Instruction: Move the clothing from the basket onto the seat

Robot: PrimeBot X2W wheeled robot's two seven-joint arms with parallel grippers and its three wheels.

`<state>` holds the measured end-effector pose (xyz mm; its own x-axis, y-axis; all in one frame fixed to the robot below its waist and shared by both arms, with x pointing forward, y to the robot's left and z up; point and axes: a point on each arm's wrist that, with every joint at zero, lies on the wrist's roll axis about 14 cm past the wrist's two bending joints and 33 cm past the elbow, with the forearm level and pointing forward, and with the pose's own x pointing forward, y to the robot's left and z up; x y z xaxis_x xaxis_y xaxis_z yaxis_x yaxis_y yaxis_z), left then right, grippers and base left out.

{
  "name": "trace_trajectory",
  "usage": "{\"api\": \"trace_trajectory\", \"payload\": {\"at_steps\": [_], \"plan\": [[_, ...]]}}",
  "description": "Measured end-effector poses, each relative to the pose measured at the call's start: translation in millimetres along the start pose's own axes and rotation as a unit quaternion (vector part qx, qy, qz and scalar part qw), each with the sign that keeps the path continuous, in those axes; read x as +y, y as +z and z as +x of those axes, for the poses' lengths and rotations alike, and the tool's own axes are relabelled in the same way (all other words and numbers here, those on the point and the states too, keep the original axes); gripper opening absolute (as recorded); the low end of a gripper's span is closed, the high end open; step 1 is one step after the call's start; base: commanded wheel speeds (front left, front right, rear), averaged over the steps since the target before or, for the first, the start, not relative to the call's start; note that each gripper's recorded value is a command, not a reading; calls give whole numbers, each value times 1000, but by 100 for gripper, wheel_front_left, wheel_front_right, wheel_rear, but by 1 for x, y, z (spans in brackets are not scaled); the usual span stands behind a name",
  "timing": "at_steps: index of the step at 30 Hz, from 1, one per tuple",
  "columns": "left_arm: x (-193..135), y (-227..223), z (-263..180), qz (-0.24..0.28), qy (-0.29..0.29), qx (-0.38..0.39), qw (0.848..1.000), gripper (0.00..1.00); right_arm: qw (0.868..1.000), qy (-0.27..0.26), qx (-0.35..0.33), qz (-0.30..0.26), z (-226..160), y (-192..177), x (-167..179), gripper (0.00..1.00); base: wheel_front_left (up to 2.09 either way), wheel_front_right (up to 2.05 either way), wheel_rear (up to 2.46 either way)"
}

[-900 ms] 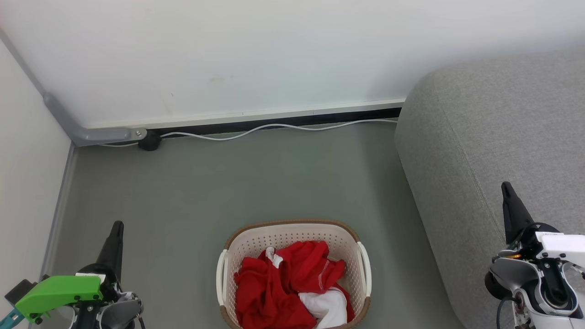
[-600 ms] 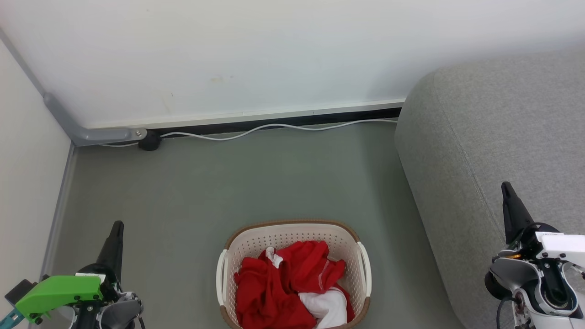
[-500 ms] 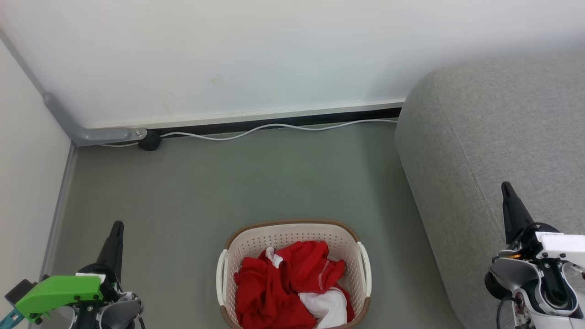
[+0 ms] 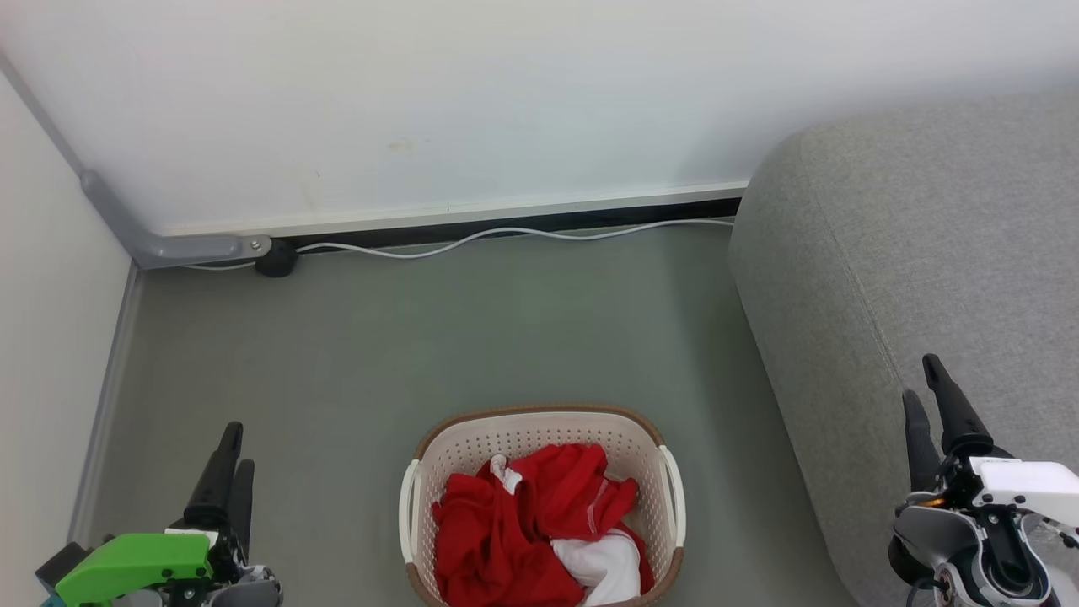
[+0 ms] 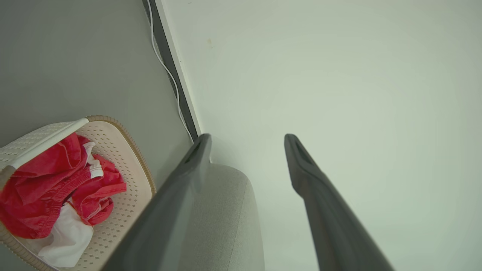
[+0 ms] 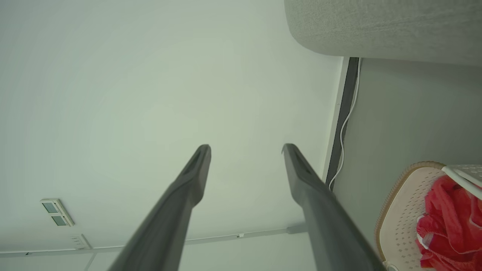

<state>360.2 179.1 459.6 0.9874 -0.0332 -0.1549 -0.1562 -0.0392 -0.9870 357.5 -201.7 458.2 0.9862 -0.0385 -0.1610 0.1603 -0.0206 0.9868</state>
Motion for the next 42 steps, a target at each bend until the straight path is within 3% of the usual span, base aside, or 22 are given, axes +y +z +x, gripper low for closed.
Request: {"api": "trace_trajectory", "payload": {"at_steps": [13, 22, 42], "plan": [[-2, -2, 0, 96, 1, 0, 995, 100, 990, 0, 18, -138, 3, 0, 6, 100, 0, 0, 0], [-1, -7, 0, 173, 2, 10, 985, 100, 967, -10, 44, -249, 3, -14, 2, 100, 0, 0, 0], [-12, -13, 0, 322, -16, 4, 947, 100, 911, 3, 72, -407, 1, -39, -2, 100, 0, 0, 0]]}}
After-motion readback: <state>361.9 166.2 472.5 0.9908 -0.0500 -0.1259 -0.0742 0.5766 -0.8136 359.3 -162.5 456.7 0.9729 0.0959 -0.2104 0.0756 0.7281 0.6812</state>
